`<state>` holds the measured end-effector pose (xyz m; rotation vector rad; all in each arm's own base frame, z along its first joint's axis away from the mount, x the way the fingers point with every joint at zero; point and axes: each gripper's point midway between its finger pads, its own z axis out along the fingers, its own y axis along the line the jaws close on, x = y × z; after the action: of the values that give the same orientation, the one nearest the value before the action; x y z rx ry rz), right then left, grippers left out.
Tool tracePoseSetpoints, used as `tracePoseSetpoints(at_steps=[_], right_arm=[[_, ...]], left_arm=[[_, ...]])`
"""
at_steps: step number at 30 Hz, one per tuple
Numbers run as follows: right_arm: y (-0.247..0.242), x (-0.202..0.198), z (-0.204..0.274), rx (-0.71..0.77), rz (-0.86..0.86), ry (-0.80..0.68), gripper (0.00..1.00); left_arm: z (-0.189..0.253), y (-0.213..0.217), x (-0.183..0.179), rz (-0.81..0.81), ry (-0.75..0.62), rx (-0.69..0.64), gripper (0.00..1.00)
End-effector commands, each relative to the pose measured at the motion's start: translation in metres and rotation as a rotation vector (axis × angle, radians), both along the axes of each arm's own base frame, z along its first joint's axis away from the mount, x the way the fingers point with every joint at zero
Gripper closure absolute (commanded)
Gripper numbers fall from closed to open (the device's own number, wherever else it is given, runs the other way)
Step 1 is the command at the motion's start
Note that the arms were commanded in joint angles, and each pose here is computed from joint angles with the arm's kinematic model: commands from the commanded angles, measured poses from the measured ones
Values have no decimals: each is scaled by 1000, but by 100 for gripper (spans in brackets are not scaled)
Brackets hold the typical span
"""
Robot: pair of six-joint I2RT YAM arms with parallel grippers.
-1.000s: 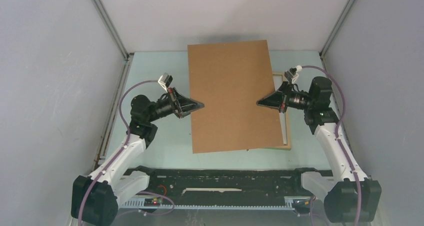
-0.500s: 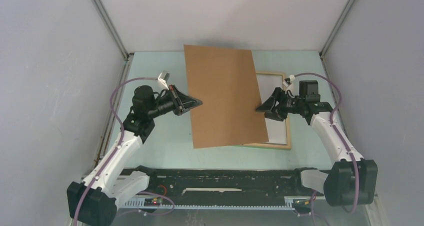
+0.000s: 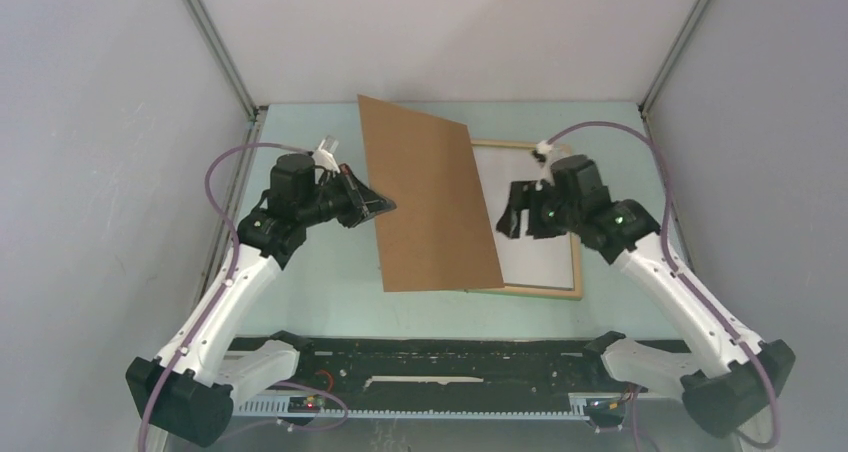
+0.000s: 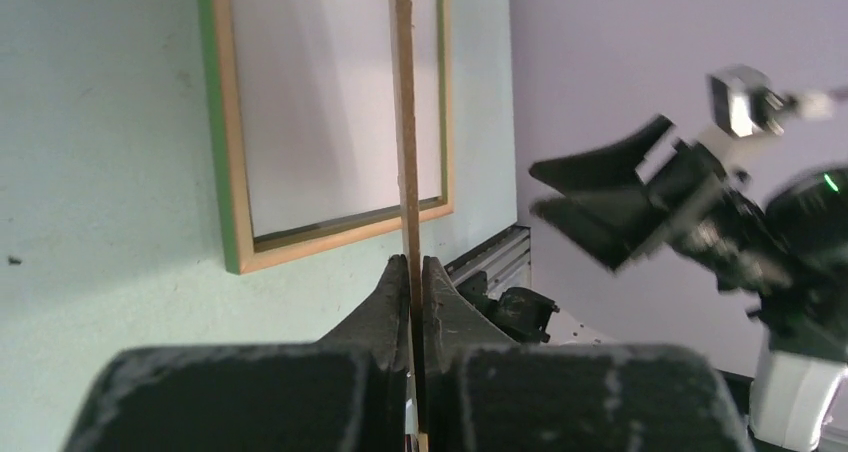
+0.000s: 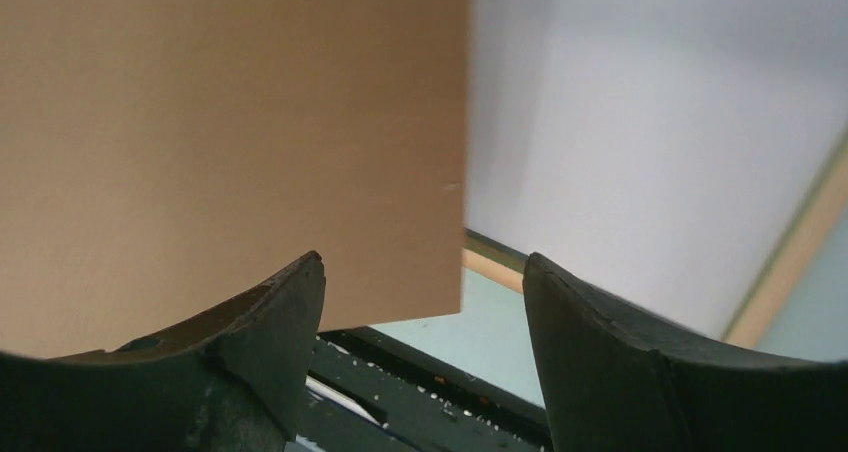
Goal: Put the photo into the frame
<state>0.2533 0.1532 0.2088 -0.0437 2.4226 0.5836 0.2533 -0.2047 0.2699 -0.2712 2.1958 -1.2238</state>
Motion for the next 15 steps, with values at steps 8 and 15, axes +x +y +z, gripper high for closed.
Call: tracePoseSetpoints(at_steps=[8, 15], right_arm=[[142, -88, 65, -118, 413, -517, 17], [194, -106, 58, -445, 392, -717, 18]], left_arm=[[45, 5, 4, 74, -42, -41, 100], [48, 12, 1, 127, -19, -48, 100]])
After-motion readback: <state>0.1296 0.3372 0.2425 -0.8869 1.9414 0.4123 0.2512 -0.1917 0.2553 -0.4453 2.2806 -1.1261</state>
